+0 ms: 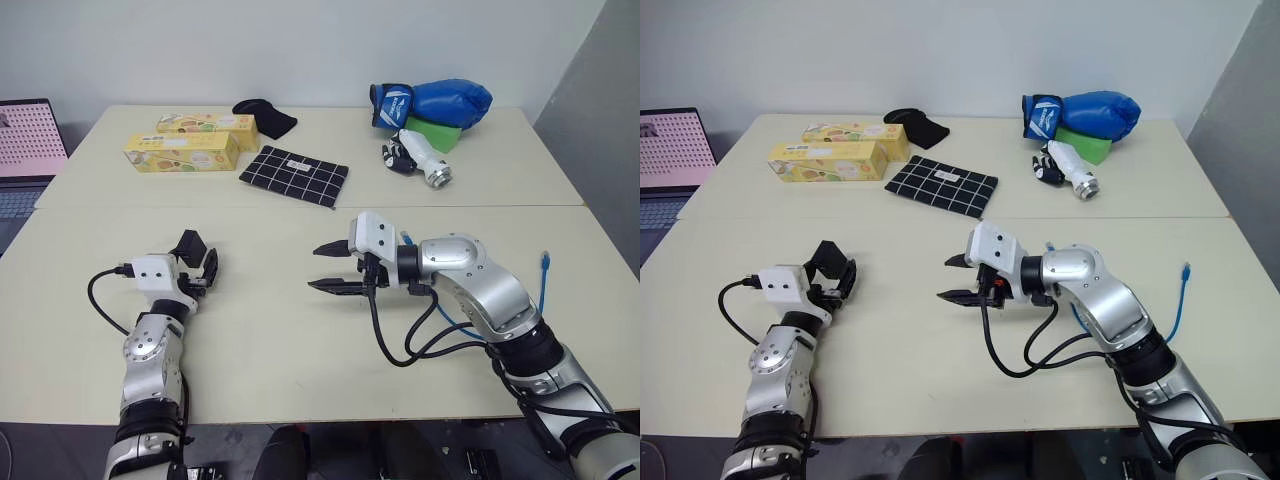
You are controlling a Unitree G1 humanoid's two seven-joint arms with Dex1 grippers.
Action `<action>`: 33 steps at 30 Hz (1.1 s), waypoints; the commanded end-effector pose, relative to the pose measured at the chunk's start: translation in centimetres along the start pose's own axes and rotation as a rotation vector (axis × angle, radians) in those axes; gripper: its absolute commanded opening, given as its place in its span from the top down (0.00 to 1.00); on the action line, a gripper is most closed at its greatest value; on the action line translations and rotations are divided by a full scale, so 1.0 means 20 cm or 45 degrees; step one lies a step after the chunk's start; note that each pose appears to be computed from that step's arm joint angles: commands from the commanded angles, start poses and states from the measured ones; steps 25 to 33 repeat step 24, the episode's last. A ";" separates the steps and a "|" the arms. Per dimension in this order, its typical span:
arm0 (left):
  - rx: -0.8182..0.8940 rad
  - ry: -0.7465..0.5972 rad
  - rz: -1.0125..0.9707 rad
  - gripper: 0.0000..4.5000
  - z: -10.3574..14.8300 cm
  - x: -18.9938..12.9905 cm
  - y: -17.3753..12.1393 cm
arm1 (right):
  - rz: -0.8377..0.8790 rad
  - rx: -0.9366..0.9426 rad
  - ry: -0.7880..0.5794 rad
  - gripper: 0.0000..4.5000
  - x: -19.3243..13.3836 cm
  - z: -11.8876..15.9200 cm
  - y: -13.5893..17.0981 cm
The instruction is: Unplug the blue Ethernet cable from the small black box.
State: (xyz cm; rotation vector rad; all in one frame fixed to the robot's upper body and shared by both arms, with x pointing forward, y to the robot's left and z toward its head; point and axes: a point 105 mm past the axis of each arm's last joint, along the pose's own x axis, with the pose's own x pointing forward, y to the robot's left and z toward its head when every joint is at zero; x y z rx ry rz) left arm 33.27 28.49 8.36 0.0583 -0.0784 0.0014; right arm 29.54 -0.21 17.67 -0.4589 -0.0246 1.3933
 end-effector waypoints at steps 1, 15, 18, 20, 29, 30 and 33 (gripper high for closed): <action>0.092 0.045 -0.039 0.13 0.10 -0.11 0.01 | -0.062 0.020 0.004 0.40 -0.07 -0.02 -0.01; 0.221 0.201 -0.302 0.13 0.41 -0.28 0.11 | -0.351 0.224 0.149 0.40 -0.56 -0.18 -0.19; 0.204 0.247 -0.395 0.13 0.44 -0.30 0.10 | -0.386 0.235 0.193 0.40 -0.63 -0.21 -0.20; 0.170 0.298 -0.473 0.13 0.44 -0.33 0.08 | -0.398 0.238 0.220 0.40 -0.66 -0.22 -0.20; 0.200 0.363 -0.549 0.13 0.43 -0.36 0.07 | -0.410 0.239 0.241 0.40 -0.68 -0.24 -0.20; 0.200 0.363 -0.549 0.13 0.43 -0.36 0.07 | -0.410 0.239 0.241 0.40 -0.68 -0.24 -0.20; 0.200 0.363 -0.549 0.13 0.43 -0.36 0.07 | -0.410 0.239 0.241 0.40 -0.68 -0.24 -0.20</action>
